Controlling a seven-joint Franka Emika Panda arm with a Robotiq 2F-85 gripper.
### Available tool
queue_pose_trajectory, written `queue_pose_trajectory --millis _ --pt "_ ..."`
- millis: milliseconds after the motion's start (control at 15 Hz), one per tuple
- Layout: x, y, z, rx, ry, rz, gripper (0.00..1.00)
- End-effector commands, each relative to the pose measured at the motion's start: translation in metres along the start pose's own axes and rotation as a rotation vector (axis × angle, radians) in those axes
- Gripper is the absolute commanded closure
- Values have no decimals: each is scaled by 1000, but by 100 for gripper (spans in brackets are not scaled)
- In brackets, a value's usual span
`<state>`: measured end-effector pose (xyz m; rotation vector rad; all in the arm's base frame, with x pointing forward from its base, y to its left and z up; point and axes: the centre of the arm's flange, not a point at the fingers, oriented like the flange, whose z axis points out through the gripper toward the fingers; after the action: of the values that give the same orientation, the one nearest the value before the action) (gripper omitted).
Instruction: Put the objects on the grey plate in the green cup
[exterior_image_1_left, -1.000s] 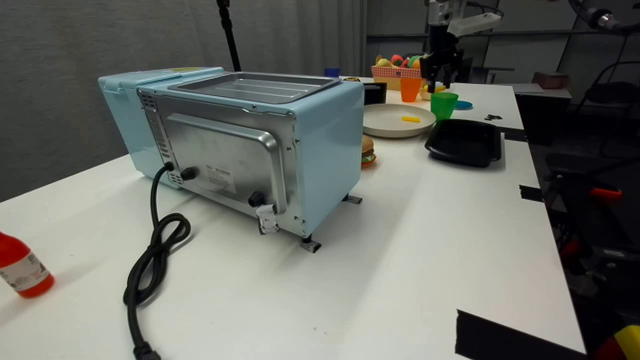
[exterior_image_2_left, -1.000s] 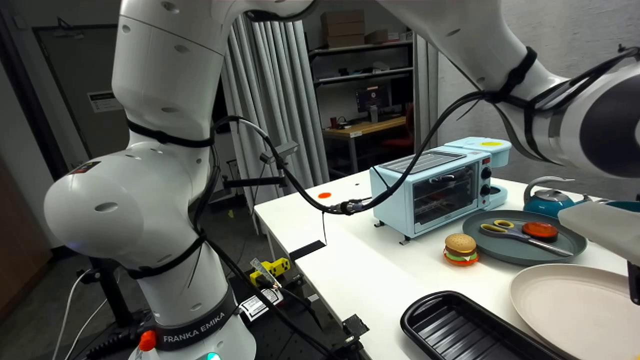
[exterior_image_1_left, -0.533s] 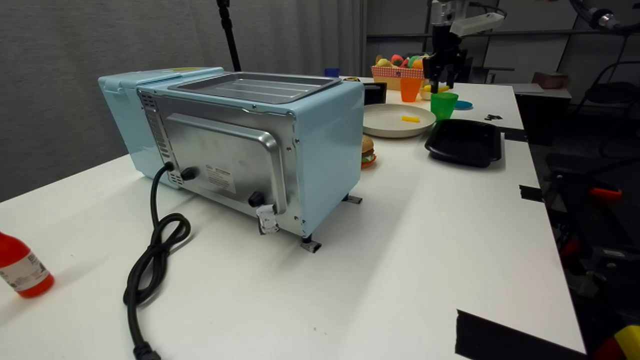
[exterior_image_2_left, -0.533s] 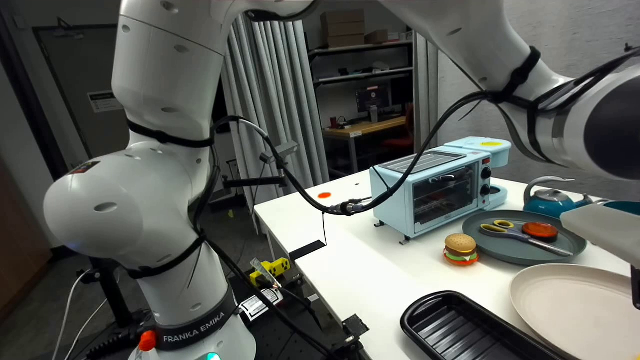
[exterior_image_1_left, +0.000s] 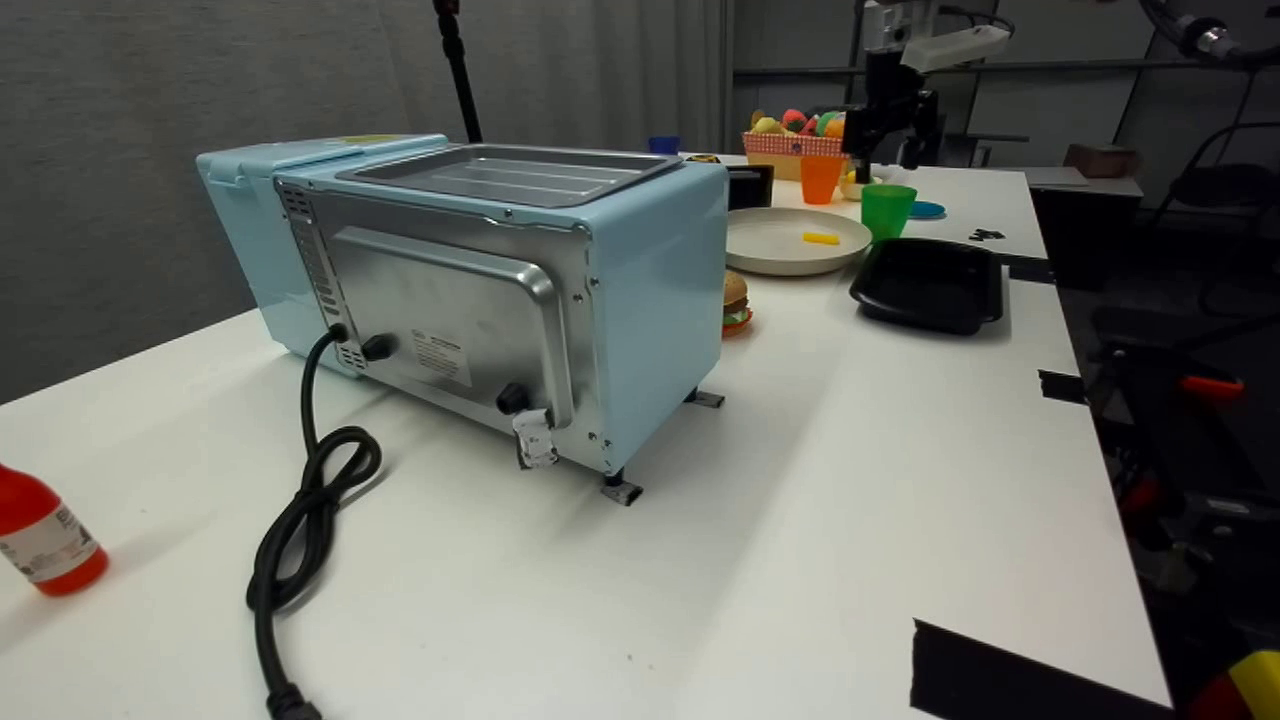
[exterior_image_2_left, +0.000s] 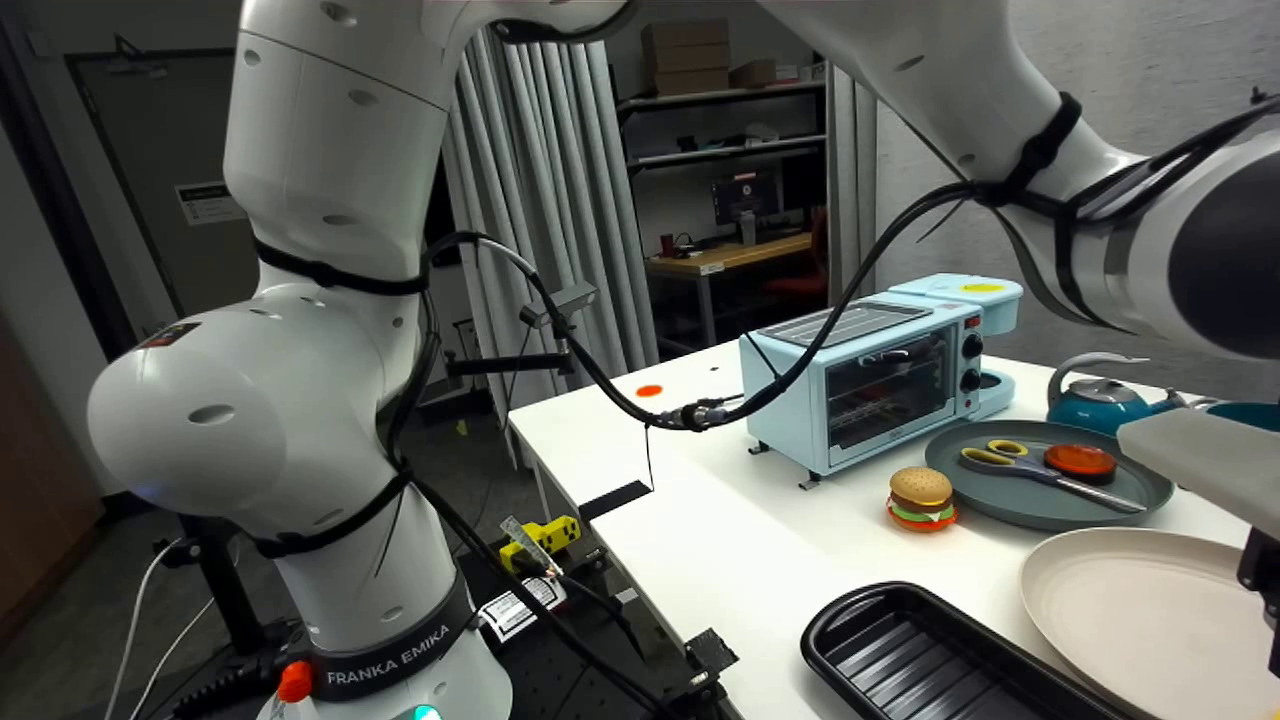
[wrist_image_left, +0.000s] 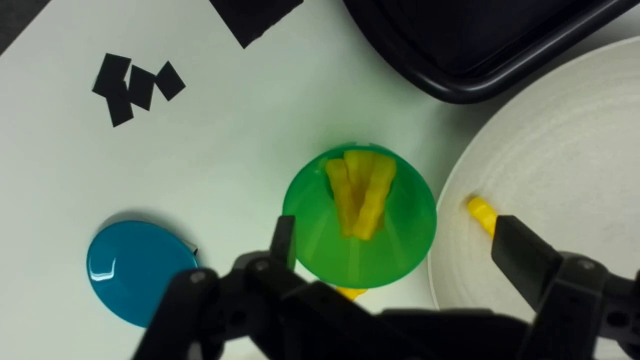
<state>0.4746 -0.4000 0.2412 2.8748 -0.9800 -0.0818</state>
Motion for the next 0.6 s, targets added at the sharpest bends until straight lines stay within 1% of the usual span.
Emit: queue_pose_trajectory --millis 0,333,533 --pt "3 -16 -13 13 2 -29 0" --pt "13 -59 -21 26 19 -117 0" --pt "17 -79 -18 34 -2 -190 0"
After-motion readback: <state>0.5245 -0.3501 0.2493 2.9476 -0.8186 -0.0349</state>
